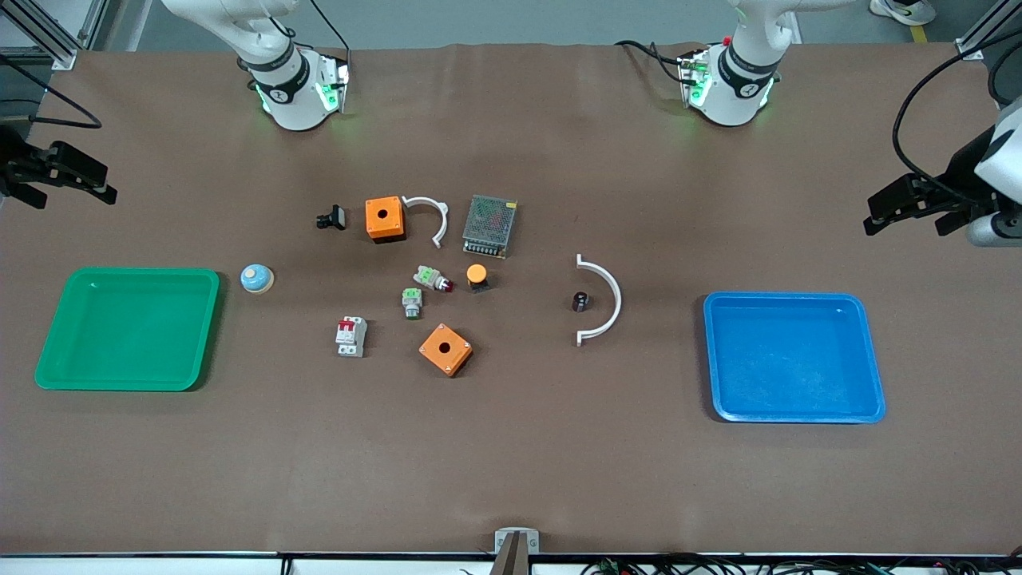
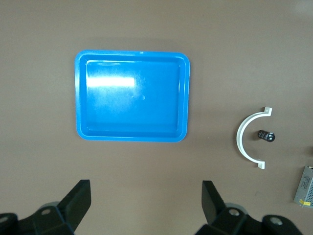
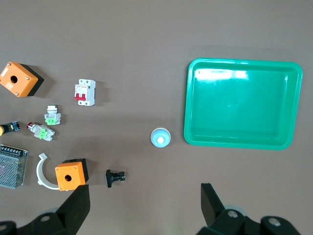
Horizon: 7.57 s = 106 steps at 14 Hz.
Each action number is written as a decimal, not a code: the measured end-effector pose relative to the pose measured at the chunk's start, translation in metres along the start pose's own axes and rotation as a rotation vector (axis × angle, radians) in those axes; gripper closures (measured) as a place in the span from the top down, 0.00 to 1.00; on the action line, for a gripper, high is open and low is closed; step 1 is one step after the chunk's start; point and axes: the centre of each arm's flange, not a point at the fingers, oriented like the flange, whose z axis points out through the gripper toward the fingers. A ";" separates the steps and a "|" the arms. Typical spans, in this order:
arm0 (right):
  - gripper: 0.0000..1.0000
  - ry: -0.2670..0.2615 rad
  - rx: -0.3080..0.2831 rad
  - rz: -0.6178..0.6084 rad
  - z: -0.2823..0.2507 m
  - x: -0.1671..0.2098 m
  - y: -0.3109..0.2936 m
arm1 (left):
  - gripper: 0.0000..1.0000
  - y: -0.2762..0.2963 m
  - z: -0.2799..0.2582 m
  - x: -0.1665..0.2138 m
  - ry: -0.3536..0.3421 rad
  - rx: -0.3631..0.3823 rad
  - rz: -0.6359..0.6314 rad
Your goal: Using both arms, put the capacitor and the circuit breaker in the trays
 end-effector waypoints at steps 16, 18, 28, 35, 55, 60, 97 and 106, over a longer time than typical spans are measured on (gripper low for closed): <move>1.00 -0.105 -0.024 0.053 0.137 0.085 -0.031 | 1.00 0.276 0.290 0.044 -0.088 -0.084 -0.282; 1.00 -0.082 -0.016 0.115 0.159 0.087 -0.076 | 1.00 0.298 0.319 0.042 -0.060 -0.101 -0.345; 1.00 0.022 -0.018 0.143 0.323 0.102 -0.189 | 1.00 0.344 0.404 -0.027 -0.096 0.031 -0.276; 1.00 0.057 -0.024 0.161 0.403 0.099 -0.221 | 0.77 0.347 0.419 -0.040 -0.093 0.029 -0.261; 0.40 -0.037 -0.062 0.220 0.386 0.114 -0.132 | 0.34 0.242 0.276 0.020 -0.115 0.028 -0.217; 0.40 -0.031 -0.034 0.194 0.334 0.105 0.071 | 0.34 0.123 0.270 0.054 -0.155 0.043 -0.151; 1.00 -0.102 0.004 0.147 0.250 0.126 0.090 | 0.72 -0.035 0.355 0.095 -0.140 0.093 -0.073; 1.00 -0.210 -0.011 0.124 0.117 0.100 0.019 | 1.00 0.007 0.125 0.013 -0.182 0.106 -0.002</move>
